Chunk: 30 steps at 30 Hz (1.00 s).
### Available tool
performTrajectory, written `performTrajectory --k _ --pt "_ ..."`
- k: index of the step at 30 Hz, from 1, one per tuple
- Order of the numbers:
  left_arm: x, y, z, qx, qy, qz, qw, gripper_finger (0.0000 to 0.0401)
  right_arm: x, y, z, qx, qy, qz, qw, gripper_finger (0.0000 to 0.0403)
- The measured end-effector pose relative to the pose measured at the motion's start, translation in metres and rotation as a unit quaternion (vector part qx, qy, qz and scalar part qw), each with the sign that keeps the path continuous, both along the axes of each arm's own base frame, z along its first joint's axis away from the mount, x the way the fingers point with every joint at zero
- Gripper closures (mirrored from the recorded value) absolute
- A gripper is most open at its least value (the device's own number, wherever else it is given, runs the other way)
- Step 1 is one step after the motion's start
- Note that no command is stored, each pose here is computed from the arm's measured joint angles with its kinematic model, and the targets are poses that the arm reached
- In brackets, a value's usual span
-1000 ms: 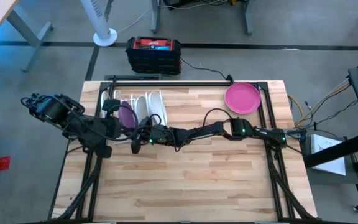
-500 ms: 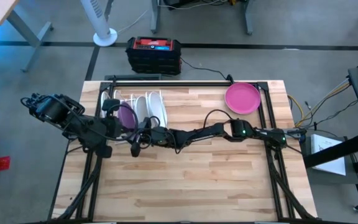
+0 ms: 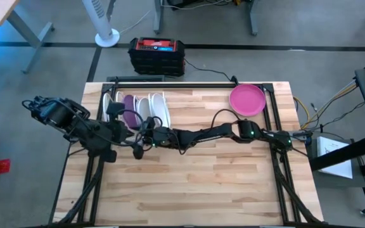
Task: Sort dishes
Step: Put the pink plate into the white dish rack
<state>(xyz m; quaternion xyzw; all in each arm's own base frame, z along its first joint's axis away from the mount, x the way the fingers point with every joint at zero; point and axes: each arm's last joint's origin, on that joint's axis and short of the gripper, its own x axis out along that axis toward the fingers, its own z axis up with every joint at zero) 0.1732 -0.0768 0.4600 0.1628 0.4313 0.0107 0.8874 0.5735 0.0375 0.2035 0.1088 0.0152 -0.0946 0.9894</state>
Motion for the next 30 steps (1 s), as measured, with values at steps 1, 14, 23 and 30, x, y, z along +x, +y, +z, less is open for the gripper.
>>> performTrajectory --k 1,14,23,30 --pt "0.001 -0.001 -0.001 -0.001 0.003 -0.002 1.000 0.0401 -0.001 0.000 0.003 -0.008 0.003 0.001 1.000 0.0067" --pt "0.000 -0.005 -0.003 -0.008 0.015 -0.008 1.000 0.0401 -0.019 0.000 0.036 -0.112 0.118 0.034 0.986 0.0062" --pt "-0.014 0.003 0.010 -0.034 -0.019 0.006 0.999 0.0401 -0.053 -0.007 0.080 -0.158 0.227 0.043 0.960 0.0062" --pt "-0.015 0.002 0.007 -0.040 -0.016 0.015 0.999 0.0401 -0.094 -0.012 0.113 -0.182 0.321 0.029 0.929 0.0062"
